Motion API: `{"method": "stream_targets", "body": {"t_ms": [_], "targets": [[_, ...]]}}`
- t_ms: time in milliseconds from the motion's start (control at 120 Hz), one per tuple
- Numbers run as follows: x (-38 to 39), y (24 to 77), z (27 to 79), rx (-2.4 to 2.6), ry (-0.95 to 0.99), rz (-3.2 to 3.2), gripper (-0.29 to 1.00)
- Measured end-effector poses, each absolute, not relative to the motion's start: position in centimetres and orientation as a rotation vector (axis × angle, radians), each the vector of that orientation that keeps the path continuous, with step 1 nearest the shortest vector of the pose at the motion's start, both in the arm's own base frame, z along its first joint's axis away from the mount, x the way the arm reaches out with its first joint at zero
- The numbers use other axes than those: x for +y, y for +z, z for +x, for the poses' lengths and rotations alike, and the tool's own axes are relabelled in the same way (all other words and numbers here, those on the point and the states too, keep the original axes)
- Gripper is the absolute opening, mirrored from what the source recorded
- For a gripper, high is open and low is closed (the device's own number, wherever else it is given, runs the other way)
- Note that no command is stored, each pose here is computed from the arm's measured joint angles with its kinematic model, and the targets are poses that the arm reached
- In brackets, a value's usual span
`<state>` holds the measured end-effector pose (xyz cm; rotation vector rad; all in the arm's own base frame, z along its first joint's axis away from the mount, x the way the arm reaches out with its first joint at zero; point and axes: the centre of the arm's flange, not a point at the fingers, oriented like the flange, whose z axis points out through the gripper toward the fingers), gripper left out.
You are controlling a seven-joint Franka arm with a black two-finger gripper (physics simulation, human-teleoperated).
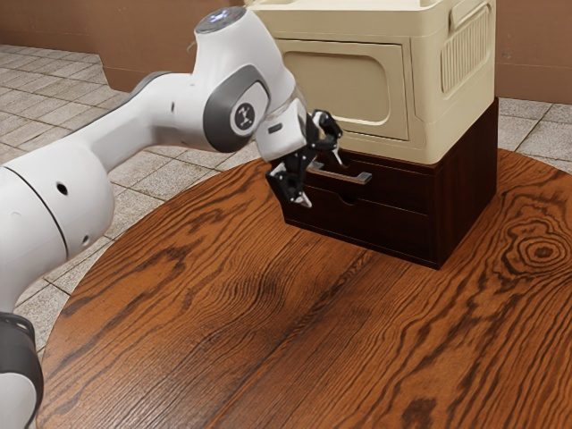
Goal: Pull the drawer handle with one arm to open the drawer
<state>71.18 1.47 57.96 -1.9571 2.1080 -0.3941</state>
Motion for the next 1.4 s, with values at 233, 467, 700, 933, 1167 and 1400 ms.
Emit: {"method": "stream_targets", "body": {"t_ms": [233,467,700,933,1167,1400], "targets": [[1.6,56.9,71.9,2.141,-0.390,-1.893,0.70],[1.8,55.8,72.5,2.162,-0.385,-1.853,0.70],[2.5,54.8,73.0,2.168,-0.372,-1.834,0.70],[2.7,54.4,73.1,2.177,-0.366,-1.819,0.70],[2.9,54.6,73.3,2.167,-0.385,-1.805,0.70],[3.1,53.8,73.6,2.160,-0.393,-1.804,0.72]]}}
